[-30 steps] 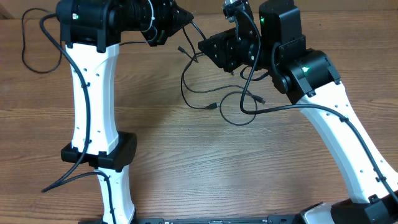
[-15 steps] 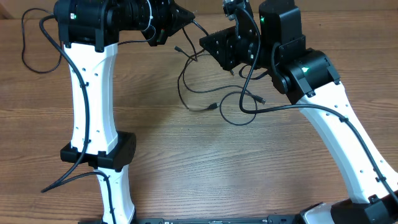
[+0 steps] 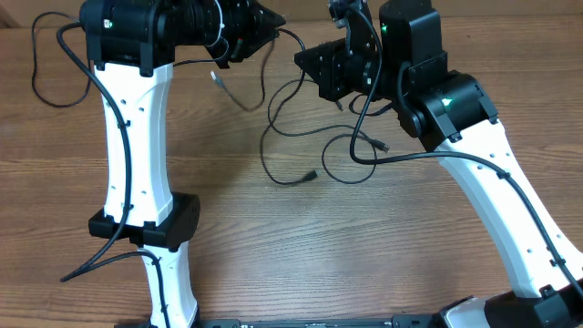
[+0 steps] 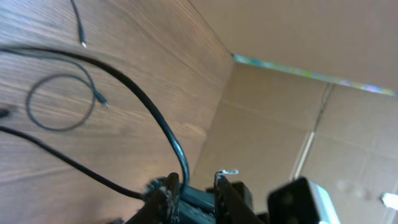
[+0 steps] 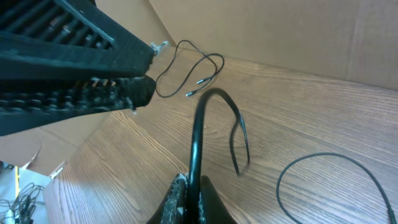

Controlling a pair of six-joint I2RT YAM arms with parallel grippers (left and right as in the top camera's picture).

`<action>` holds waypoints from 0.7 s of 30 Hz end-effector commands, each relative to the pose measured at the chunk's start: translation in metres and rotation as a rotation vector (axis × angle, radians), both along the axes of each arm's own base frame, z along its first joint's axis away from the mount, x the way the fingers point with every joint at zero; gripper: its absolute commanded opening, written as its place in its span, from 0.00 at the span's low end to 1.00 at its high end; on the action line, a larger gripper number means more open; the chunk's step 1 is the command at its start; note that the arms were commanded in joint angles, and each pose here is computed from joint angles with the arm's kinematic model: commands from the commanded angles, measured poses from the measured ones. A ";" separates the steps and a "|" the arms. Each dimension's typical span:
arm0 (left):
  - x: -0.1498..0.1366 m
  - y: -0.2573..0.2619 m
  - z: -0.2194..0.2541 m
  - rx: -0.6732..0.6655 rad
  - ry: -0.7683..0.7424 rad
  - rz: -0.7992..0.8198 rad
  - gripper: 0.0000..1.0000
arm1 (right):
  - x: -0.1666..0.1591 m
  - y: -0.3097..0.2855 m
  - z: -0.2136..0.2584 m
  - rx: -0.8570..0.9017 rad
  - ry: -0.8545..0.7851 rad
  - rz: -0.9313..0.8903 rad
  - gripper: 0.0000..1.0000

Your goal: Untangle cables

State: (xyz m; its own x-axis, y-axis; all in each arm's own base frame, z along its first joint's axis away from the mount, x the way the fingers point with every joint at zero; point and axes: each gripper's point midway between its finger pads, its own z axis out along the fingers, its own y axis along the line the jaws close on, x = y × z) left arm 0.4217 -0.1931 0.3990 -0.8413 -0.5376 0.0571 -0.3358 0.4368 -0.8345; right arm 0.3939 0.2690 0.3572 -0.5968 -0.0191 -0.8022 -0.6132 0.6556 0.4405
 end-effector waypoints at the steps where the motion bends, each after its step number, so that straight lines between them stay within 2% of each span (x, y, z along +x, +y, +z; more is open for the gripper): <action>1: 0.006 0.005 -0.007 0.086 -0.065 -0.007 0.25 | 0.001 0.001 0.004 0.015 -0.003 -0.010 0.04; 3: 0.006 0.003 -0.007 0.106 -0.087 -0.024 0.31 | 0.001 0.001 0.004 0.015 -0.003 -0.010 0.04; 5: 0.005 0.001 -0.008 0.118 -0.101 -0.039 0.32 | 0.001 0.001 0.004 0.017 0.000 -0.012 0.04; 11: 0.004 -0.003 -0.012 0.161 -0.108 -0.032 0.24 | 0.002 0.002 0.006 0.022 -0.005 -0.013 0.04; 14: 0.003 -0.007 -0.014 0.176 -0.109 -0.031 0.28 | 0.003 0.002 0.009 0.019 -0.029 -0.007 0.04; 21: 0.007 -0.010 -0.012 0.182 -0.132 -0.026 0.26 | 0.004 0.005 0.014 0.035 -0.048 0.004 0.04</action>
